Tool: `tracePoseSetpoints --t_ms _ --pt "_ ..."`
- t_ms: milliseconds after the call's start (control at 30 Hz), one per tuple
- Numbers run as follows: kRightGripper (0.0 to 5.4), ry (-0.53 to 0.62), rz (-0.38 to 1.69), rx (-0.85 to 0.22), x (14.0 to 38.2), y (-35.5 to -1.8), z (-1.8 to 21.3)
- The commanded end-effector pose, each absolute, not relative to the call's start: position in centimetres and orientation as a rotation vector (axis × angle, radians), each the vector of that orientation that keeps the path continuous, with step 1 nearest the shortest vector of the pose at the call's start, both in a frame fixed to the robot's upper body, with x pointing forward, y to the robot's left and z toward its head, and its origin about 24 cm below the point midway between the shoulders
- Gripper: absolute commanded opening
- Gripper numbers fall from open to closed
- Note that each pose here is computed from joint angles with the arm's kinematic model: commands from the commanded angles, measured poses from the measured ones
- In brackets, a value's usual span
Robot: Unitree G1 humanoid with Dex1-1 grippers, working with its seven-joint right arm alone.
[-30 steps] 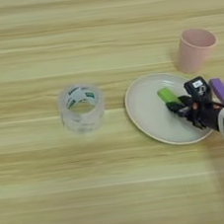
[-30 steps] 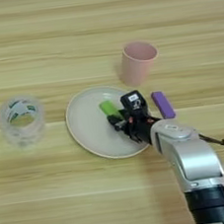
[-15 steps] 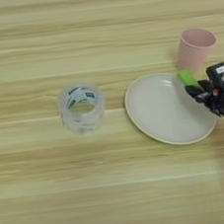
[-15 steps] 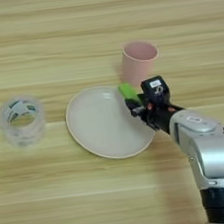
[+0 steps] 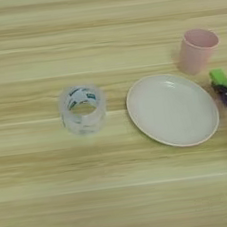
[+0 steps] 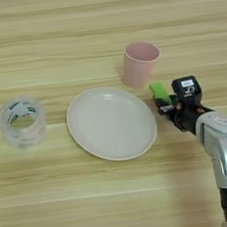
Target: Move the objects on the table
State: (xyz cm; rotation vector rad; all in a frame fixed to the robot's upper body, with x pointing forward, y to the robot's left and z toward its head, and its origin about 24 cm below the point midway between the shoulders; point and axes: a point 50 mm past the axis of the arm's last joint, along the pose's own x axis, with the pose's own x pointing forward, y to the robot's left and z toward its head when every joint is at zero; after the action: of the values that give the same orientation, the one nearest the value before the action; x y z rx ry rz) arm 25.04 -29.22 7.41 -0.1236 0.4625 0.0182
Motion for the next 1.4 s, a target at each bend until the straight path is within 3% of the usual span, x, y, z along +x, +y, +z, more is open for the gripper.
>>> tracePoseSetpoints --t_ms 33,333,800,1000,1167,1300,1400 --pt "1.39 0.311 -0.077 -0.213 26.7 -30.8 10.9" --pt "1.39 0.307 -0.205 -0.203 27.3 -33.3 10.4" --pt "1.39 0.42 -0.184 -0.159 28.3 -33.4 6.3" --pt "2.13 0.393 -0.205 -0.172 28.6 -33.3 6.5" --pt "2.71 0.222 -0.331 -0.242 28.4 -33.5 9.6" --pt "3.24 -0.06 -0.448 -0.26 27.7 -33.2 13.7" --pt "3.64 -0.265 -0.397 -0.221 27.3 -30.9 15.7"
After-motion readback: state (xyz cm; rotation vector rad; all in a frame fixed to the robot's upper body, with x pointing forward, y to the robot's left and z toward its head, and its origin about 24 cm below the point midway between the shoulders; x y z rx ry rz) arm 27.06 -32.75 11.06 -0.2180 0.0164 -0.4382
